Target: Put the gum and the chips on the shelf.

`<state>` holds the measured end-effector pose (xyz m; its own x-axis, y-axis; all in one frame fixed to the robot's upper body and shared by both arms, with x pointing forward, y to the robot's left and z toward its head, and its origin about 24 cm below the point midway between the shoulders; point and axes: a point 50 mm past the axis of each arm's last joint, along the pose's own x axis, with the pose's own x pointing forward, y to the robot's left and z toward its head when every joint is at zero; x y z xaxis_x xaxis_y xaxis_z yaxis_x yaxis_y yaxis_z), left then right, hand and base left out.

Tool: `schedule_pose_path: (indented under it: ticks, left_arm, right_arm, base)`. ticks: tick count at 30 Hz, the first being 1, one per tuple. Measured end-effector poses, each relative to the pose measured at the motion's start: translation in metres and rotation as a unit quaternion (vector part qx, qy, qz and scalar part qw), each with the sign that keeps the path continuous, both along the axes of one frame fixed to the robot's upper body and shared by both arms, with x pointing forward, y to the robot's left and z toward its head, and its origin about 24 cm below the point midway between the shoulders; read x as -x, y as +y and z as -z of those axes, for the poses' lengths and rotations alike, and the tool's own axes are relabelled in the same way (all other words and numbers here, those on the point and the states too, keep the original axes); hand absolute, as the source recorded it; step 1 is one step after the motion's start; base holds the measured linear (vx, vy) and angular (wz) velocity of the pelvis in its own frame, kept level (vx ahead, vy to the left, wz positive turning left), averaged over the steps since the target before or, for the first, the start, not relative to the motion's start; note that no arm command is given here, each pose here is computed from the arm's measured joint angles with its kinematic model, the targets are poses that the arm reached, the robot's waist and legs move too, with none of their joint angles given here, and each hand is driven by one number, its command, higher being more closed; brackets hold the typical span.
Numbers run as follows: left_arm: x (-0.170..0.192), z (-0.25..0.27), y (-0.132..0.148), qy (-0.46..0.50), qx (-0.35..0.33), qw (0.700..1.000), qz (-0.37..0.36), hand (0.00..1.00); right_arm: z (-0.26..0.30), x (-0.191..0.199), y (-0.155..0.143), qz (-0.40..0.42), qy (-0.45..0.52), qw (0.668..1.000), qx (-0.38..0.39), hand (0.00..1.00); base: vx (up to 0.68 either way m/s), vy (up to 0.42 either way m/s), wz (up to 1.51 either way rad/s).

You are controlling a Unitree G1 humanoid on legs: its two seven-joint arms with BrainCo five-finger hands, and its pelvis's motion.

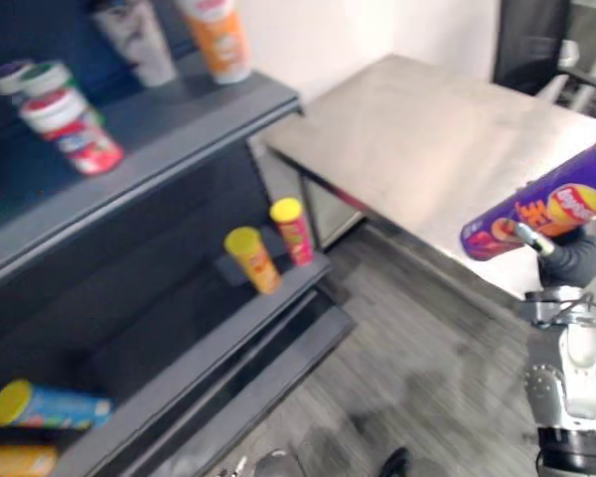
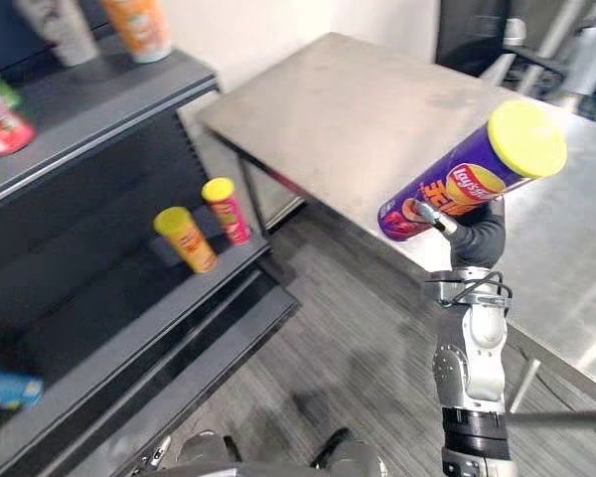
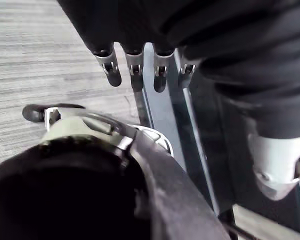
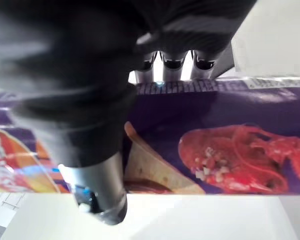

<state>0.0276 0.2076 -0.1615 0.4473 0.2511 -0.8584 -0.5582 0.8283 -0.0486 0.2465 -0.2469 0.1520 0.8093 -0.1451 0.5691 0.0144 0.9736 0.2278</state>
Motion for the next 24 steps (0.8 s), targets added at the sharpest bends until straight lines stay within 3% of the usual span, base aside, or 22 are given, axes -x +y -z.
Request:
schedule_pose_path:
  ticks: [8,17,24]
  left_arm:
    - [0.007,0.000,0.005,0.004,-0.013,1.000,0.008,0.00]
    - [0.009,-0.001,0.006,0.005,-0.017,1.000,0.015,0.00]
    - [0.008,-0.003,0.006,-0.003,-0.017,1.000,0.015,0.00]
  right_arm:
    - [-0.001,0.007,-0.019,0.067,0.001,0.998,-0.017,1.00]
    - [-0.001,0.007,-0.018,0.078,0.004,0.997,-0.001,1.00]
    - [-0.001,0.006,-0.015,0.070,0.004,0.997,0.017,1.00]
  base:
    - [-0.10,0.166,0.90]
    - [-0.10,0.185,0.13]
    - [0.08,-0.012,0.00]
